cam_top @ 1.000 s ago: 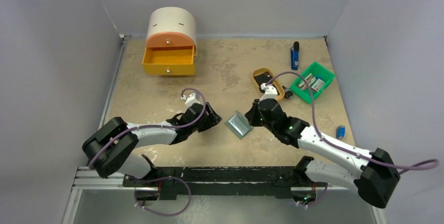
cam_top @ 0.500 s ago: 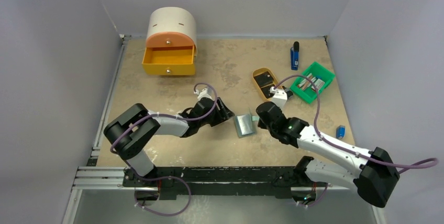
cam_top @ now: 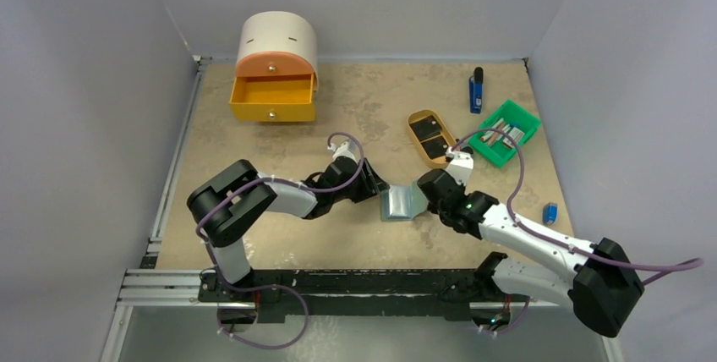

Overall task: Put the credit cards into the card holder
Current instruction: Open the card holder at the center of the board.

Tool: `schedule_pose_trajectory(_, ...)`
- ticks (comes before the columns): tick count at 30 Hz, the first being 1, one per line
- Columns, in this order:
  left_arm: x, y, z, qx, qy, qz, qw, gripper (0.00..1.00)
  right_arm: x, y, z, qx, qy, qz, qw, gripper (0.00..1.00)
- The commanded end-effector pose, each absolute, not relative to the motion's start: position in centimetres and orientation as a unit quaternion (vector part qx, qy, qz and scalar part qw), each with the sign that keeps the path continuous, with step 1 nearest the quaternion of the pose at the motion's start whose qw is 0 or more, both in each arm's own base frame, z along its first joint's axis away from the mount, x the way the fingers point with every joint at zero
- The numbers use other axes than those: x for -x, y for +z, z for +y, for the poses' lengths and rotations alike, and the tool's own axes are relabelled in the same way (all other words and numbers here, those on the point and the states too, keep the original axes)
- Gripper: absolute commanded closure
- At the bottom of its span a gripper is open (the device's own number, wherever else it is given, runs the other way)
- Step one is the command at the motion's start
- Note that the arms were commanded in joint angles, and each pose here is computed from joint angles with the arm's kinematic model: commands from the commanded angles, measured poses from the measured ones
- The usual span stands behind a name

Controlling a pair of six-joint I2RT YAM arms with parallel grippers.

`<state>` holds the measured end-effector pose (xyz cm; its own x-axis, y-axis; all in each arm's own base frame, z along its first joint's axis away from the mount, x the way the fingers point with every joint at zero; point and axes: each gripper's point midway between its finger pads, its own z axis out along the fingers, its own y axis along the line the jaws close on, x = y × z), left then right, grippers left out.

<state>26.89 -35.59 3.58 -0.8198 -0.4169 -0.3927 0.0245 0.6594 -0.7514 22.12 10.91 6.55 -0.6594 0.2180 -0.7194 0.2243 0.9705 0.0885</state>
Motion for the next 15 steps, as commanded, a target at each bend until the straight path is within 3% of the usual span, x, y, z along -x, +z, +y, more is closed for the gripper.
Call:
schedule_pose_trajectory(1, -25.5, 1.3, -35.4, 0.101, -0.377, 0.887, 0.247, 0.57, -21.8, 6.0, 9.9, -0.145, -0.027, 0.911, 0.386, 1.0)
schedule_pose_trajectory(6, -25.0, 0.7, -35.5, 0.099, -0.381, 0.888, 0.239, 0.71, -21.6, 5.7, 9.9, -0.149, -0.023, 0.912, 0.382, 1.0)
schedule_pose_trajectory(9, -24.8, 0.4, -35.3, 0.101, -0.381, 0.888, 0.237, 0.73, -21.5, 5.5, 9.9, -0.15, -0.024, 0.914, 0.377, 1.0)
schedule_pose_trajectory(15, -24.5, 1.0, -33.7, 0.105, -0.363, 0.891, 0.253, 0.6, -21.1, 4.8, 10.2, -0.155, -0.021, 0.919, 0.362, 1.0)
